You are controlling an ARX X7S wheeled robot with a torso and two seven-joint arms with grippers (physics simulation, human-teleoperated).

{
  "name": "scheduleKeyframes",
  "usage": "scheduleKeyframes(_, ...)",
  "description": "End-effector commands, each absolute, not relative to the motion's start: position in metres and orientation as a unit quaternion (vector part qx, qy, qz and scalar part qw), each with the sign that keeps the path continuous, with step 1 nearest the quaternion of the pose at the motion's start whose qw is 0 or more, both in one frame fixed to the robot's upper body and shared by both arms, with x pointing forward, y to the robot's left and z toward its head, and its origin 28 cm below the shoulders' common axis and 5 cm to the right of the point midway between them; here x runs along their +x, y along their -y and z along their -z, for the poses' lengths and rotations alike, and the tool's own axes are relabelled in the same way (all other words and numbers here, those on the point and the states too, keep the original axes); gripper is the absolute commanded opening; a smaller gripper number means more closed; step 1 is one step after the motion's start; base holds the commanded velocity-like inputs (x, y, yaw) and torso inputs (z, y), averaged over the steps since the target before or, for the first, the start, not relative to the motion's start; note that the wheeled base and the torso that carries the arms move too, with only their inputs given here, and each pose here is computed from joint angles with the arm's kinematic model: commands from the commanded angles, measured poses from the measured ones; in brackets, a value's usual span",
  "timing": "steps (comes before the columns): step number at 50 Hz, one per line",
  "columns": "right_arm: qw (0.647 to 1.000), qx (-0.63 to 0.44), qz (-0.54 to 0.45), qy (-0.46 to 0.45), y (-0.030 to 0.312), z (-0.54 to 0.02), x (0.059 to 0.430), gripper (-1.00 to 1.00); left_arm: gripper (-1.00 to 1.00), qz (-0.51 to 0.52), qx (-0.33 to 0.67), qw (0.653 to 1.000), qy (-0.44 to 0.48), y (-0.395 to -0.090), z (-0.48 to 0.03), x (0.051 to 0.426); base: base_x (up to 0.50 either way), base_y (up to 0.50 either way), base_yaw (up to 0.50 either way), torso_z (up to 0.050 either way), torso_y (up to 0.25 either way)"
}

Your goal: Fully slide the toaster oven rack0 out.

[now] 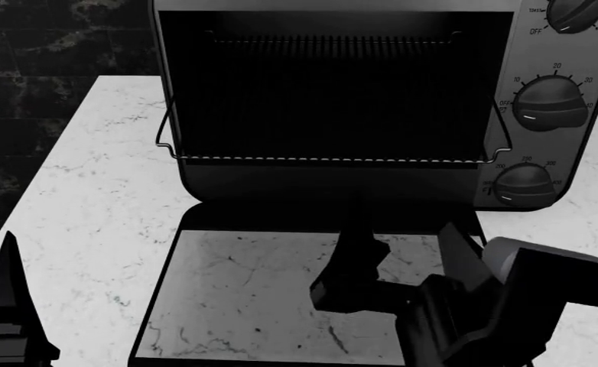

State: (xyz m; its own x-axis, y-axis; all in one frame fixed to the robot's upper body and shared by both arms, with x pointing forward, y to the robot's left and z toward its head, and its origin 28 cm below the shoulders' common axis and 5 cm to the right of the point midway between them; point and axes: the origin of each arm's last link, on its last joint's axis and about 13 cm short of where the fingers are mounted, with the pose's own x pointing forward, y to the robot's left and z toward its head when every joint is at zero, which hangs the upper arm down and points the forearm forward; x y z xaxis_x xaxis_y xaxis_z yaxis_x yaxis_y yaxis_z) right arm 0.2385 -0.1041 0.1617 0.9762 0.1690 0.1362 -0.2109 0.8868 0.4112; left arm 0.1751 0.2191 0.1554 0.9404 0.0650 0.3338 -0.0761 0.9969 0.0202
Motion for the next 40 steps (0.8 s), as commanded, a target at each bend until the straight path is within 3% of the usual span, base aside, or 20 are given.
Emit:
scheduleKeyframes(1, 0.948, 0.296, -0.110, 0.041, 0.103, -0.161, 0.249, 1.00, 1.00, -0.036, 0.018, 0.985, 0.168, -0.219, -0.155, 0.176, 0.00, 0.00, 0.00, 0.000, 0.000)
scheduleKeyframes(18, 0.922, 0.360, -0.132, 0.048, 0.101, -0.169, 0.248, 1.00, 1.00, -0.037, 0.018, 0.986, 0.164, -0.219, -0.153, 0.176, 0.00, 0.00, 0.00, 0.000, 0.000)
scheduleKeyframes(40, 0.920, 0.371, -0.122, 0.032, 0.099, -0.178, 0.273, 1.00, 1.00, -0.036, 0.021, 0.987, 0.158, -0.220, -0.149, 0.177, 0.00, 0.00, 0.00, 0.000, 0.000)
